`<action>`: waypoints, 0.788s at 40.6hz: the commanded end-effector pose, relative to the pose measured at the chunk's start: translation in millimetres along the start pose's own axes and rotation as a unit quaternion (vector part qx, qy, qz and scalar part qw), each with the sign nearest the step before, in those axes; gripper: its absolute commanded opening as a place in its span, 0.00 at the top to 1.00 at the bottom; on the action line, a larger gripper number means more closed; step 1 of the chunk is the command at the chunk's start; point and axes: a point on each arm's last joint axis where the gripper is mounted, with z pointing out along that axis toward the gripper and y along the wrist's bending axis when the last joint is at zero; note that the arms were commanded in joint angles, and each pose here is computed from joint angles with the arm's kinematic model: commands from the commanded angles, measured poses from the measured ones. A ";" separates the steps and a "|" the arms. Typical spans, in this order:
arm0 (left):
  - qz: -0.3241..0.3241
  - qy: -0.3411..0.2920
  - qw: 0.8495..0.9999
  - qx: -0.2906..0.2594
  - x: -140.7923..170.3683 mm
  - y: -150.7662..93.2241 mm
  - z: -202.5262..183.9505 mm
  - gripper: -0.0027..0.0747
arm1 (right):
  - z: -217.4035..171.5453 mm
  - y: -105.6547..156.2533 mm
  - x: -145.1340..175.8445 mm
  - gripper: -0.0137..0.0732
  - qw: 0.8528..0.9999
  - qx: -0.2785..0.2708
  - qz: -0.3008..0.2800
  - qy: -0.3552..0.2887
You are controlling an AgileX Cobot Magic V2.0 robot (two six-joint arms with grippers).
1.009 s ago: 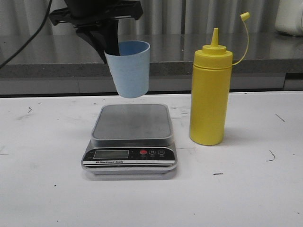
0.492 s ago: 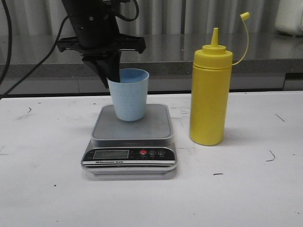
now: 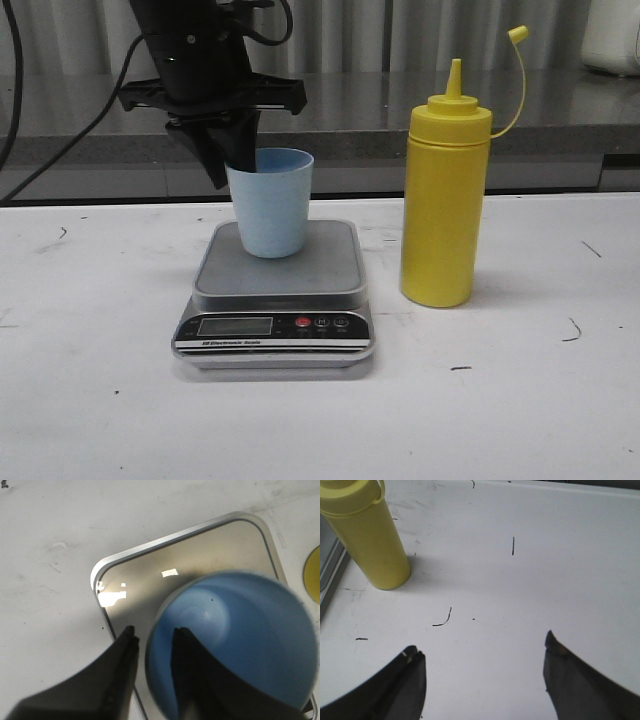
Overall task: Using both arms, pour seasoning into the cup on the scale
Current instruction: 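Lift the blue cup and lower it onto the scale platform, then open the left gripper and raise it away from the cup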
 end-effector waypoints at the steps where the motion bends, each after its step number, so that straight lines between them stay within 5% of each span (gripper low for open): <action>1: -0.007 -0.055 0.998 0.019 -9.9 -7.3 -33.7 0.51 | -5.1 -0.5 -15.0 0.24 0.999 0.002 0.000 -0.044; 17: 0.016 -0.111 0.994 0.014 4.9 -6.0 -121.1 0.49 | -5.1 -0.5 -15.0 0.24 0.999 0.002 0.000 -0.044; 32: 0.067 -0.208 0.975 -0.033 89.9 12.0 -198.6 0.49 | -5.1 -0.5 -15.0 0.24 0.999 0.002 0.000 -0.044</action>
